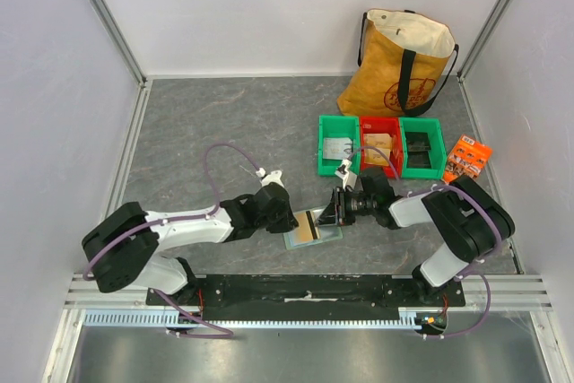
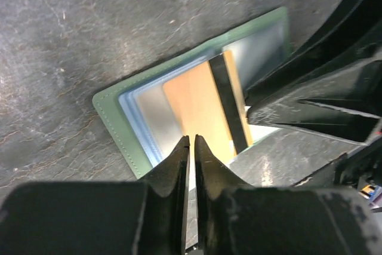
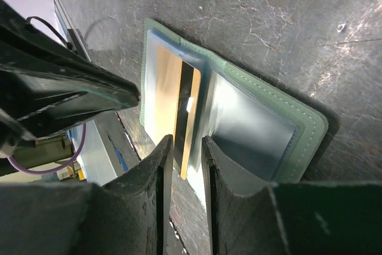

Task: Take the credit cards out of the card holder
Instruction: Remove the credit card from the card holder.

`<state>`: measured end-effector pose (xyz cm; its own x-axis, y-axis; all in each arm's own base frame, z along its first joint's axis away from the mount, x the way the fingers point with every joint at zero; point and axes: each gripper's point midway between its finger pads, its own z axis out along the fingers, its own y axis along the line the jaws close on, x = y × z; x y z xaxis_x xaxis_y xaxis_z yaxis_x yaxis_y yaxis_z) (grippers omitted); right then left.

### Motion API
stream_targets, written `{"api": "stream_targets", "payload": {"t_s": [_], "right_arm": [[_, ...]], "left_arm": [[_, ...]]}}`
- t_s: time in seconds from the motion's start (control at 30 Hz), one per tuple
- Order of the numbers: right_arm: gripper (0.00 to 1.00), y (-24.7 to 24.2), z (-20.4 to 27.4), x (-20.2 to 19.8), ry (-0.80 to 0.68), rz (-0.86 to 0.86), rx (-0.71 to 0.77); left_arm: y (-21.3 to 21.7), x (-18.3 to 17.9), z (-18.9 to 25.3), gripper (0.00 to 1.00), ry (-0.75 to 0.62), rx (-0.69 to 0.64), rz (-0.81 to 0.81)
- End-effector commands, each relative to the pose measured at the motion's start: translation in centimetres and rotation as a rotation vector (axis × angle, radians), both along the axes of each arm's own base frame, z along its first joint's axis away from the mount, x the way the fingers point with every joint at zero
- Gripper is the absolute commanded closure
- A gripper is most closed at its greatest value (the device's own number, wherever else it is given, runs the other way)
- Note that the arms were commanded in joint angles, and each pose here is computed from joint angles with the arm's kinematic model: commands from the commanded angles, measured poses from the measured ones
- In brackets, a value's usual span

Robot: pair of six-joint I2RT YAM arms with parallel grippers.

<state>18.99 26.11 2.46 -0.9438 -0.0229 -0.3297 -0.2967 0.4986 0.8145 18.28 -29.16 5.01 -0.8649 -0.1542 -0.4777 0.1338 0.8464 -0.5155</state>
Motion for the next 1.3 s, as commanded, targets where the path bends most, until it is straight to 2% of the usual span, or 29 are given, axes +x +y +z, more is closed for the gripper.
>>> {"api": "stream_targets", "payload": {"t_s": [0.0,0.37,0.47,0.57,1.1,1.27], "right_arm": [[0.68,1.0,1.1,0.9,-0.04,0.02,0.04],[0.74,1.6,0.6,0.6,-0.015,0.039,0.066],[0.83,1.6,0.5,0.6,-0.017,0.04,0.065],[1.0,1.5,0.4,0.3,-0.015,0.051,0.065],[1.0,-3.5,0.1,1.1,0.007,-0.048,-0.029],[1.0,-4.3,2.5,1.4,-0.033,-0.09,-0.051]], "left_arm": [[-0.2,-0.1,-1.2,0.89,0.011,0.013,-0.021],[1.4,-1.5,-4.1,0.94,0.078,0.07,-0.01],[2.0,-1.9,-4.7,0.95,0.091,0.082,-0.001],[2.1,-1.9,-4.9,0.96,0.087,0.071,0.01],[3.4,-2.6,-6.4,0.96,0.114,0.085,0.047],[3.3,-1.5,-4.1,0.85,0.025,0.082,0.032]]}}
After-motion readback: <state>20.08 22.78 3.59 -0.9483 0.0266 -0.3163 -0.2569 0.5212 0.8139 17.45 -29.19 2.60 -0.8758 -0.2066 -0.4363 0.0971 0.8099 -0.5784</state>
